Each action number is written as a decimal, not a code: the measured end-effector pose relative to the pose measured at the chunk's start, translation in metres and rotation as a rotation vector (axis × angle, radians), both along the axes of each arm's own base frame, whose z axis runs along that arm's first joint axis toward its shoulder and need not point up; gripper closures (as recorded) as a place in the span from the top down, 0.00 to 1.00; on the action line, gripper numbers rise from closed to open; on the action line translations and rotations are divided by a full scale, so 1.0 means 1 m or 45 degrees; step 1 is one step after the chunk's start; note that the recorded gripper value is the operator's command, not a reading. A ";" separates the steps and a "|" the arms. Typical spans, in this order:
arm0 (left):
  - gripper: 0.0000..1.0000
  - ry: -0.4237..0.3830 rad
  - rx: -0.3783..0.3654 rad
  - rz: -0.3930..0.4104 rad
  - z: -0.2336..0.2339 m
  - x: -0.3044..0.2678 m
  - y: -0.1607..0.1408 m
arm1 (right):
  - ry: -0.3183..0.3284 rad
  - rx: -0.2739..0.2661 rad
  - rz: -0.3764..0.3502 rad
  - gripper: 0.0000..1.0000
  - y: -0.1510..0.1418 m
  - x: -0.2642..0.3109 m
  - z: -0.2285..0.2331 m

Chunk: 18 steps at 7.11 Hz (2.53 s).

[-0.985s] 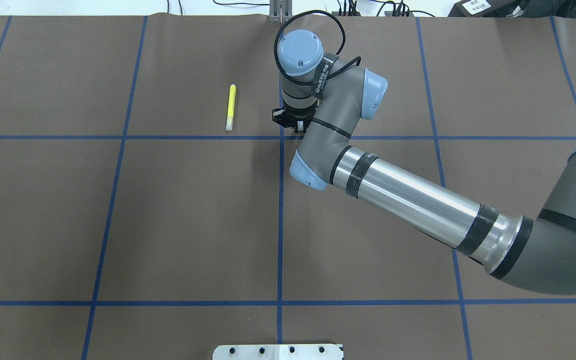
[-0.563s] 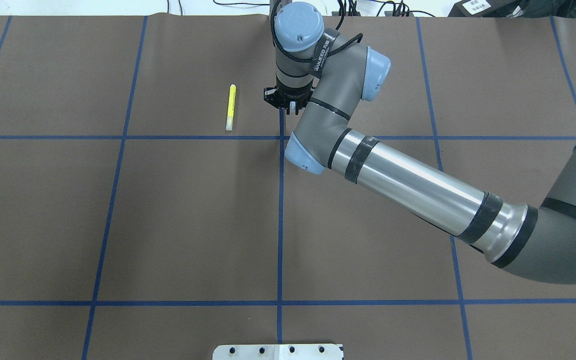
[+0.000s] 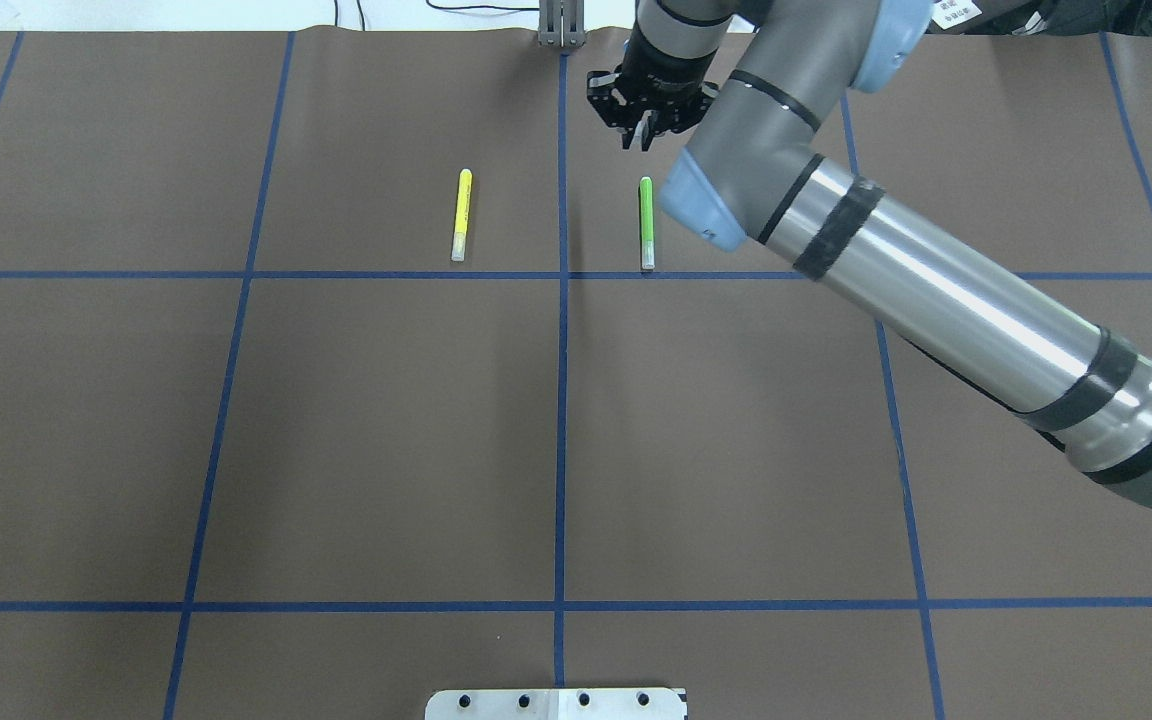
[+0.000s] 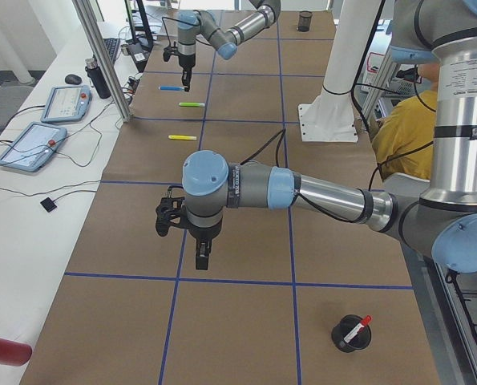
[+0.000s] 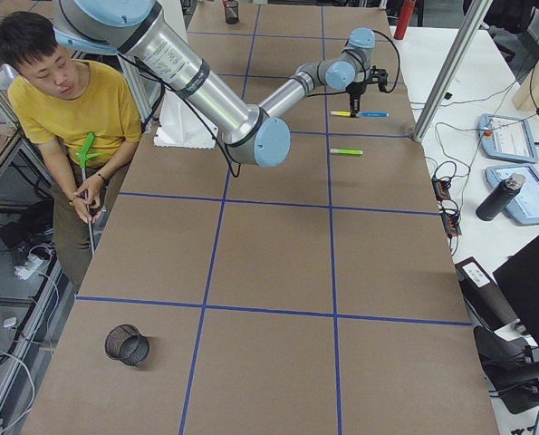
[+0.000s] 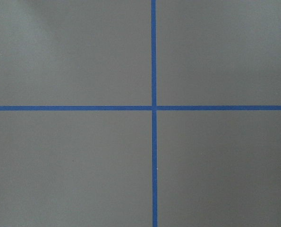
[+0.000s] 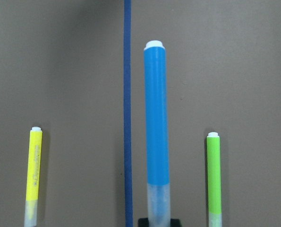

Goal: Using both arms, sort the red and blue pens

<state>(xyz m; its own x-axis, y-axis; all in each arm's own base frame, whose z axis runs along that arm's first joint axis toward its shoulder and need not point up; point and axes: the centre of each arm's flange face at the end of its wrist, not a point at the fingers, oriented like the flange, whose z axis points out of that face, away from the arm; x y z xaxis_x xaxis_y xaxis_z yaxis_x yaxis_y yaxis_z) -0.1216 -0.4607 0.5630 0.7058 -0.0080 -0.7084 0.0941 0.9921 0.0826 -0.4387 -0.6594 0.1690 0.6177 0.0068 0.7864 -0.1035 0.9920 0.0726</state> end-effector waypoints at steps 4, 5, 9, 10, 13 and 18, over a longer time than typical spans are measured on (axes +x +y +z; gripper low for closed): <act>1.00 -0.012 0.052 0.028 0.022 0.007 0.017 | -0.044 -0.008 -0.065 0.00 -0.001 0.144 0.099; 1.00 -0.011 0.037 0.032 0.030 0.009 0.022 | -0.073 -0.051 -0.067 0.00 0.007 0.181 0.125; 1.00 -0.015 0.026 0.068 0.038 0.021 0.022 | -0.038 -0.064 -0.014 0.00 0.068 0.309 0.236; 1.00 -0.014 0.030 0.072 0.037 0.023 0.022 | -0.015 -0.081 0.009 0.00 0.091 0.344 0.271; 1.00 -0.010 0.042 0.084 0.035 0.027 0.020 | 0.043 -0.164 0.068 0.00 0.193 0.437 0.370; 1.00 -0.010 0.067 0.108 0.033 0.036 0.017 | -0.179 -0.511 0.387 0.00 0.442 0.544 0.491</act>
